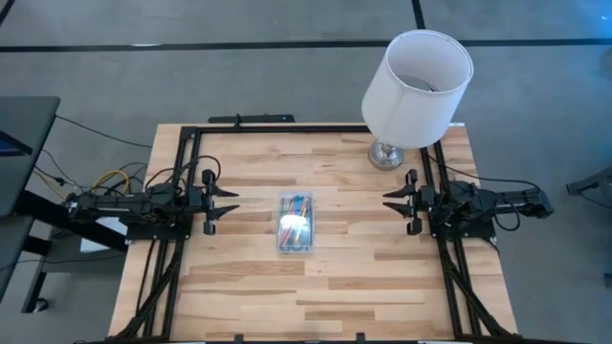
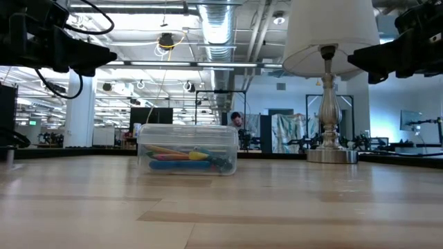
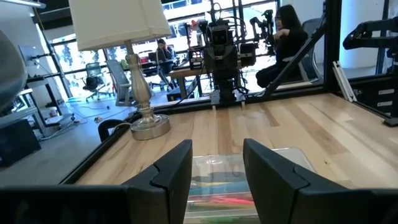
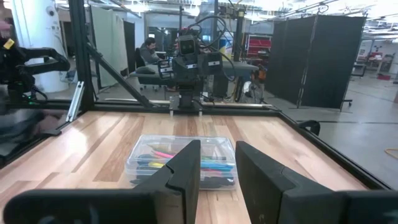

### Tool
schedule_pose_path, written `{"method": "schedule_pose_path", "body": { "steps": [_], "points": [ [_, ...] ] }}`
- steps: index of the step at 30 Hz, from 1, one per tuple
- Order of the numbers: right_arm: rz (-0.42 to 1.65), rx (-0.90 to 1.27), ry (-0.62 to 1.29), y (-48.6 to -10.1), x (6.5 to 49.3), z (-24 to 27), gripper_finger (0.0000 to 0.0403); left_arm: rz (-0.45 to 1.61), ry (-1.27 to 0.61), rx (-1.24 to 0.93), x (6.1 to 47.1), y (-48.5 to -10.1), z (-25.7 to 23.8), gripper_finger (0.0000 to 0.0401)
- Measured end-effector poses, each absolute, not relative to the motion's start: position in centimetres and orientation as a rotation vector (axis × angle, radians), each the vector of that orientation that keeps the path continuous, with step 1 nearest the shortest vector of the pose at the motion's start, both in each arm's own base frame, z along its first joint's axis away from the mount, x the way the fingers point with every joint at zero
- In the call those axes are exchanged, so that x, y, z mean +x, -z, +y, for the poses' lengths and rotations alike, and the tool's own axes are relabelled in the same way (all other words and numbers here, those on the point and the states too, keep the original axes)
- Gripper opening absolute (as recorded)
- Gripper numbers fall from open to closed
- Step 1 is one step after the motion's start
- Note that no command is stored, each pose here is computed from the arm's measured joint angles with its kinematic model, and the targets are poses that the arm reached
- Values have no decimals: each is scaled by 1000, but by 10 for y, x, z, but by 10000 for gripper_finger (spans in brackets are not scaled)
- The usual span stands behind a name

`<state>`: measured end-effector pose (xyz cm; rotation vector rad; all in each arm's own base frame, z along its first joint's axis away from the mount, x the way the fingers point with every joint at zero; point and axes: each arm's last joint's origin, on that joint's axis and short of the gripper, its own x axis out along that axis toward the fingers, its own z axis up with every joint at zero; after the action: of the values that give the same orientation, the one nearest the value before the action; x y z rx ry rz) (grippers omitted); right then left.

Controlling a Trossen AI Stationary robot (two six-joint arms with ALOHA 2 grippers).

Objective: Pick & place school supplies into a supply box
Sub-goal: Return to Home Position

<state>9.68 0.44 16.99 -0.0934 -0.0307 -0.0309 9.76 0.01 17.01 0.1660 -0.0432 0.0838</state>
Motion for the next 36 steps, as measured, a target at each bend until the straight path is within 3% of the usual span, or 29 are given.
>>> {"method": "schedule_pose_path", "body": {
  "steps": [36],
  "points": [
    [-31, -93, 30, -170, 97, 4, 98, -43, -84, 173, 98, -170, 0, 139]
  ]
}}
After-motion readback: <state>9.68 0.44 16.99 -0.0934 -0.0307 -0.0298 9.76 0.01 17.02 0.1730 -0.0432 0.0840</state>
